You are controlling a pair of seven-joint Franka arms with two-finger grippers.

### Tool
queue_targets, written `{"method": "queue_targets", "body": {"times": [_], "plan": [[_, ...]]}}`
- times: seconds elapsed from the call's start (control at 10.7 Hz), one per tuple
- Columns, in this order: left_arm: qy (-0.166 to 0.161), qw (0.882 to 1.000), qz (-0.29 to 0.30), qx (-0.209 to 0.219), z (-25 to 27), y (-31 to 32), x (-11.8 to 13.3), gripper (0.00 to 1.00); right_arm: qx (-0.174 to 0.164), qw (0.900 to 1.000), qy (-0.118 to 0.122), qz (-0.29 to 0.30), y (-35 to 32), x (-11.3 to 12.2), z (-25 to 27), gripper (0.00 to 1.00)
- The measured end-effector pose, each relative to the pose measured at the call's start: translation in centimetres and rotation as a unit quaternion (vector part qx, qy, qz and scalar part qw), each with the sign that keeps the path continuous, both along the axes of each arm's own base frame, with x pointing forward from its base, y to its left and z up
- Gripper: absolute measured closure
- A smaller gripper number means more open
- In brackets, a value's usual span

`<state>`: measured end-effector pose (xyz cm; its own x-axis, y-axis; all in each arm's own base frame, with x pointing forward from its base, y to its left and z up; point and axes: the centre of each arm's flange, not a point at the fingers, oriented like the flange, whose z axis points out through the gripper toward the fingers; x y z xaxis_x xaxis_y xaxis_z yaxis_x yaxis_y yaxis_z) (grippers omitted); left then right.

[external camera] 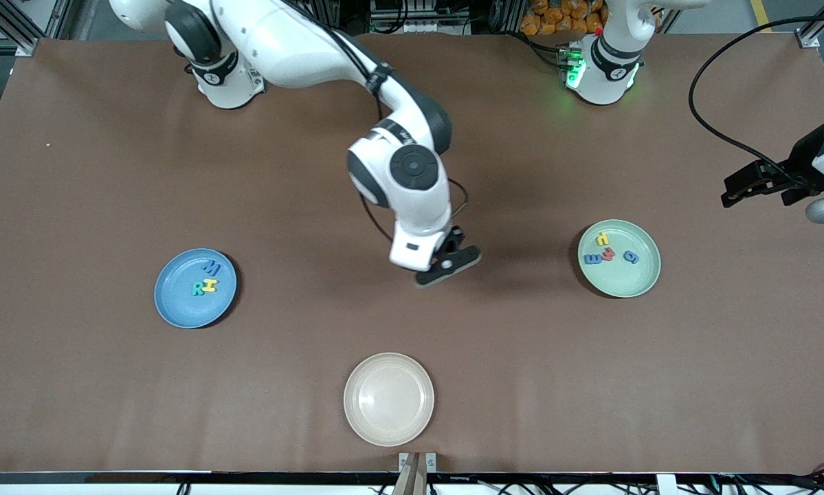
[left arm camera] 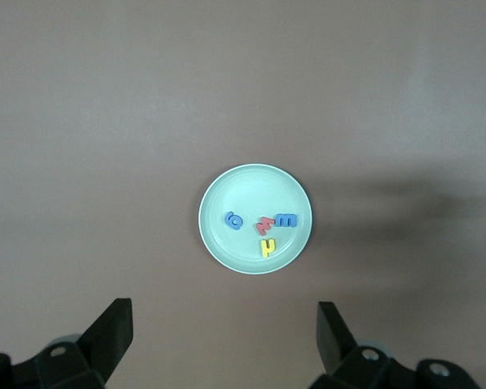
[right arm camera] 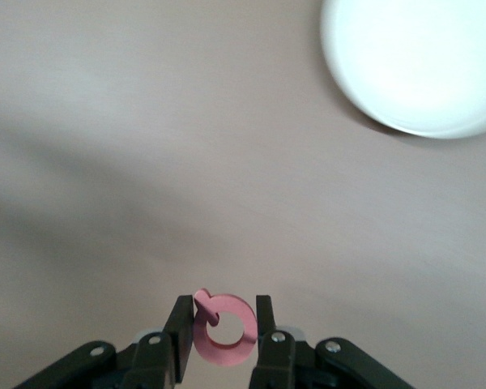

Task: Sort uppercase to blue plate, lowercase to green plate
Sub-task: 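Carry the pink letter with the right gripper over the blue plate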

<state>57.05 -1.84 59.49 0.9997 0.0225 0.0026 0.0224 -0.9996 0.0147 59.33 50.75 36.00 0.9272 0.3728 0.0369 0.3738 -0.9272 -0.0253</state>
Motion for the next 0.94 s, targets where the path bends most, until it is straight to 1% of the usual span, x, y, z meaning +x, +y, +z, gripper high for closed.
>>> {"method": "queue_targets", "body": {"times": [0.19, 0.28, 0.56, 0.66, 0.75, 0.94], "plan": [[0.004, 1.000, -0.002, 0.000, -0.5, -0.3, 0.0, 0.00, -0.038, 0.997, 0.049, -0.046, -7.0, 2.7, 2.7, 0.65], [0.005, 1.000, -0.004, 0.000, -0.6, -0.5, 0.0, 0.00, -0.046, 0.995, 0.060, -0.065, -9.8, 3.9, 3.5, 0.65], [0.006, 1.000, -0.010, 0.002, -0.9, -1.1, 0.1, 0.00, -0.049, 0.991, 0.066, -0.103, -17.0, 6.1, 7.4, 0.65], [0.007, 1.000, -0.010, 0.003, -1.1, -1.1, 0.2, 0.00, -0.043, 0.991, 0.069, -0.107, -21.5, 6.5, 9.3, 0.65], [0.007, 1.000, -0.011, 0.005, -1.2, -1.2, 0.3, 0.00, -0.037, 0.990, 0.076, -0.114, -26.5, 6.4, 10.8, 0.65], [0.006, 1.000, -0.013, 0.005, -1.4, -1.4, 0.4, 0.00, -0.027, 0.984, 0.099, -0.145, -36.7, 5.0, 11.4, 0.65]]}}
